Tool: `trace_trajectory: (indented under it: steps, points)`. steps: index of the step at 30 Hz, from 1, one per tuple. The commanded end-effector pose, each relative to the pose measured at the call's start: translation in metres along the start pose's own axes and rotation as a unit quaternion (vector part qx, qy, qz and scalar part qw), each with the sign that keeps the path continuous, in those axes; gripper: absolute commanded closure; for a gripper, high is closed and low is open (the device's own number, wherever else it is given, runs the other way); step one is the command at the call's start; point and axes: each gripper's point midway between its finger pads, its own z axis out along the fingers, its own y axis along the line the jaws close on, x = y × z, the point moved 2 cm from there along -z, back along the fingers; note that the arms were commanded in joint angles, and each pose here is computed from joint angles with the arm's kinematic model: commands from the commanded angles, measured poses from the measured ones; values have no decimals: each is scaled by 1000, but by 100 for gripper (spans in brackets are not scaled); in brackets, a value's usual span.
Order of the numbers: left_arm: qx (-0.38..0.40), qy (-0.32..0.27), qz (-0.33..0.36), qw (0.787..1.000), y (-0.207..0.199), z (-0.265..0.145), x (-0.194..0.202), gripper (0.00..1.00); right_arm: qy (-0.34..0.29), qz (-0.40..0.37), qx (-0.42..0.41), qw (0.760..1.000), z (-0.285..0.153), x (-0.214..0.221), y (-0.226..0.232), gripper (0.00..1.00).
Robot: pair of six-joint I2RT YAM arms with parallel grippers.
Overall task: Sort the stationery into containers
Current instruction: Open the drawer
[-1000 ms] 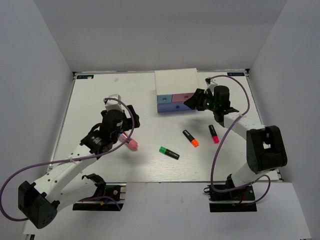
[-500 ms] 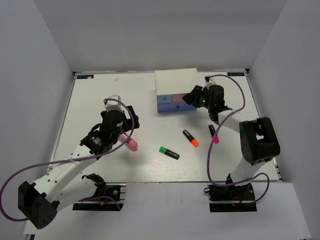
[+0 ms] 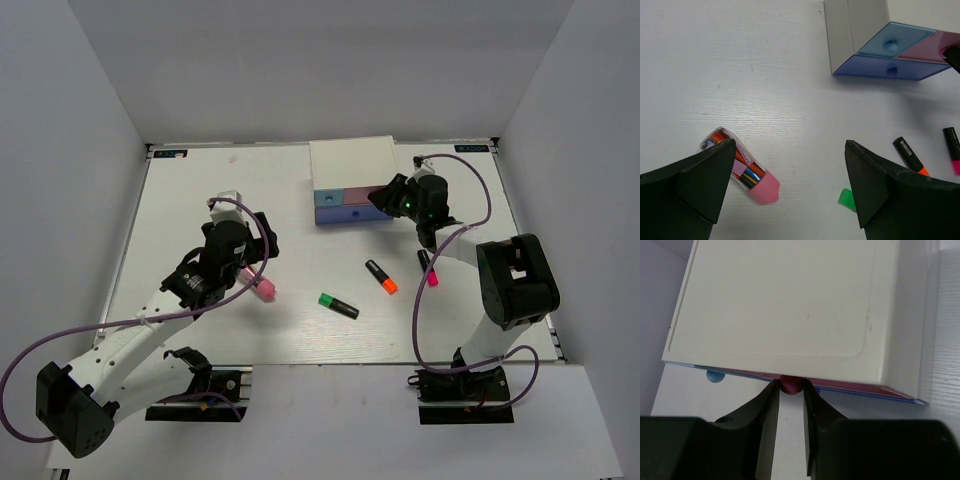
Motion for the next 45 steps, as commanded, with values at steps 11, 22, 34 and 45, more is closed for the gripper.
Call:
trace_trajectory:
  steps: [11,22,34,45]
  points:
    - [-17,-4,-19,1000,5,2,1,0,-19,4,-18,1000,-17,5,9,80]
    - [-39,13,-19,999,10,8,12,0,4,-2,-11,1000,-56,31,5,80]
    - [-66,44,-12,997,15,22,31,0,13,-15,-19,1000,-74,40,8,46]
    - [-165,125,-30,978,35,33,71,6,30,-41,-34,998,-94,39,19,34]
